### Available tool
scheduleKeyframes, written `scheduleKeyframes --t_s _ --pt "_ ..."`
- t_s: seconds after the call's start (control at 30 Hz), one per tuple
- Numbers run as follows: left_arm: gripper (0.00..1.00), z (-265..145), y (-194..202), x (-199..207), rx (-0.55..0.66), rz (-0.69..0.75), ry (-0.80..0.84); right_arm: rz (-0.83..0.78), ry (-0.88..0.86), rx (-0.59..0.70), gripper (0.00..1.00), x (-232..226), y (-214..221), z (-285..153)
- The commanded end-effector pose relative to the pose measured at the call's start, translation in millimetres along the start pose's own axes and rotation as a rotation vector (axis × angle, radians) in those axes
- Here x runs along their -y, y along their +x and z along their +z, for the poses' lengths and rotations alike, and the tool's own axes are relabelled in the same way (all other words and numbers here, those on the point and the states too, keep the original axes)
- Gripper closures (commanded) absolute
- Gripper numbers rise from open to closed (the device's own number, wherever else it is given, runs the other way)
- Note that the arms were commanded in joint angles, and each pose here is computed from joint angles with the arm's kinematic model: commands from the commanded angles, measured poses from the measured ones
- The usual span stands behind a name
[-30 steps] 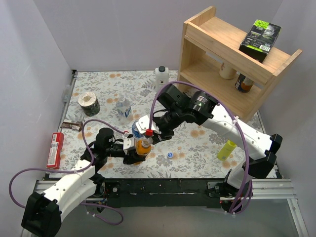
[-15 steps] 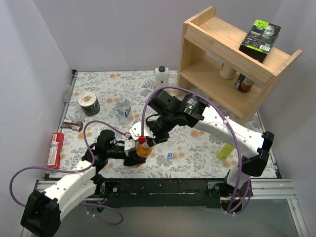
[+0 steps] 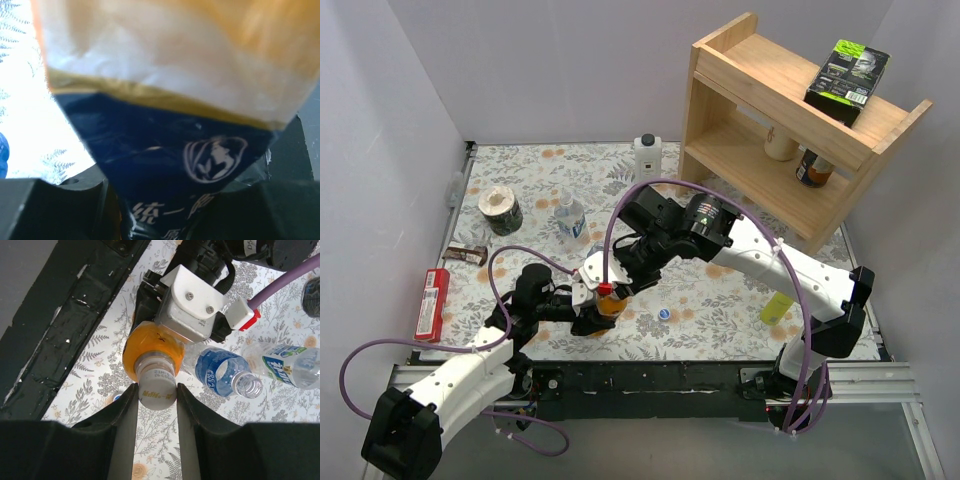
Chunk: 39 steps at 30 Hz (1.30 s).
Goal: Screw on the bottle caps
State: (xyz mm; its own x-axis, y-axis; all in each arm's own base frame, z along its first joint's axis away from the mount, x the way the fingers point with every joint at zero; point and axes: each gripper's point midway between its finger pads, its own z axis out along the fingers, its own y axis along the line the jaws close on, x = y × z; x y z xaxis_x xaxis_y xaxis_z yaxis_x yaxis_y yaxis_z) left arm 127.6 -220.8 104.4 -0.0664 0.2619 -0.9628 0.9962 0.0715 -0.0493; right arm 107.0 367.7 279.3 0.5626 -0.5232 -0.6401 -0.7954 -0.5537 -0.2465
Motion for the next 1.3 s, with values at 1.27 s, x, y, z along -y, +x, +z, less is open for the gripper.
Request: scheduleKeyframes --t_s 1.27 --pt "1.00 -8 -52 -41 0.170 0.084 -0.248 0.514 -0.091 -0.178 0.74 -12 31 30"
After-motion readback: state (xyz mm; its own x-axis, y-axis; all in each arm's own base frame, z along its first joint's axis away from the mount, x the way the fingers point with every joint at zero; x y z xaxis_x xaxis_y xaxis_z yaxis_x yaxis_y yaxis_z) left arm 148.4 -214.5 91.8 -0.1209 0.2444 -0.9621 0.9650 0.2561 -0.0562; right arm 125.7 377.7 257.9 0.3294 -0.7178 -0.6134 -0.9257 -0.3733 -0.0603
